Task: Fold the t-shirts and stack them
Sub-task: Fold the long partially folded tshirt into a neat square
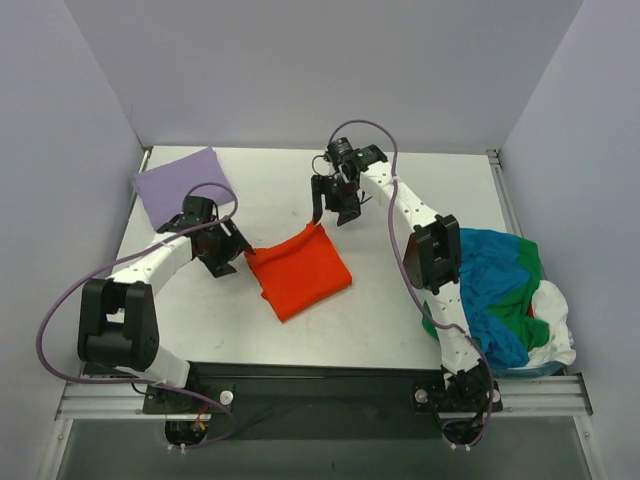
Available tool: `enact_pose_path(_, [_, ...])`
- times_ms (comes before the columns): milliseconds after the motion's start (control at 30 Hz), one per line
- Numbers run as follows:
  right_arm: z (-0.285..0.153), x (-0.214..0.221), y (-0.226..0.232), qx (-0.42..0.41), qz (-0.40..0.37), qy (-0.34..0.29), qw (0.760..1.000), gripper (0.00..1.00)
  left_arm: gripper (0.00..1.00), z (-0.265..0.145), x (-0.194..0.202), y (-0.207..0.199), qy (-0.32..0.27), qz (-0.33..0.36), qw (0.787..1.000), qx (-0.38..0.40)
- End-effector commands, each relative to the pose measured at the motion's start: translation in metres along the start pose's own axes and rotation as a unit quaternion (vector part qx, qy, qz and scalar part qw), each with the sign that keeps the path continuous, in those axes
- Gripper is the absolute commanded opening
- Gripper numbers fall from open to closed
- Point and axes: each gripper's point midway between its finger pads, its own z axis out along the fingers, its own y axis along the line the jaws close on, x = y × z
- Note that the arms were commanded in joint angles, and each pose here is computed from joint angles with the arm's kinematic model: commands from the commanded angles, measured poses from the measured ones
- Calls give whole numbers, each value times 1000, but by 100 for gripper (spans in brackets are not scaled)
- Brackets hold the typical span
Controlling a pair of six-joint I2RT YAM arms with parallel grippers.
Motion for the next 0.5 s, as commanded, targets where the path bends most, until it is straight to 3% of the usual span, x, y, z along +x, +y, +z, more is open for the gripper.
enact_pose_path(0, [-19,-30,21,-69,-30,-50,996,69,81,-21,-55,-26,-117,22,993,24])
enact_pose_path(167, [-47,-29,23,-77,-63,-83,992,73,83,-26,-45,-32,-121,42,989,66])
enact_pose_path(467, [-59,38,32,-128,-62,-32,989,61,82,-17,16,-22,-84,80,986,119])
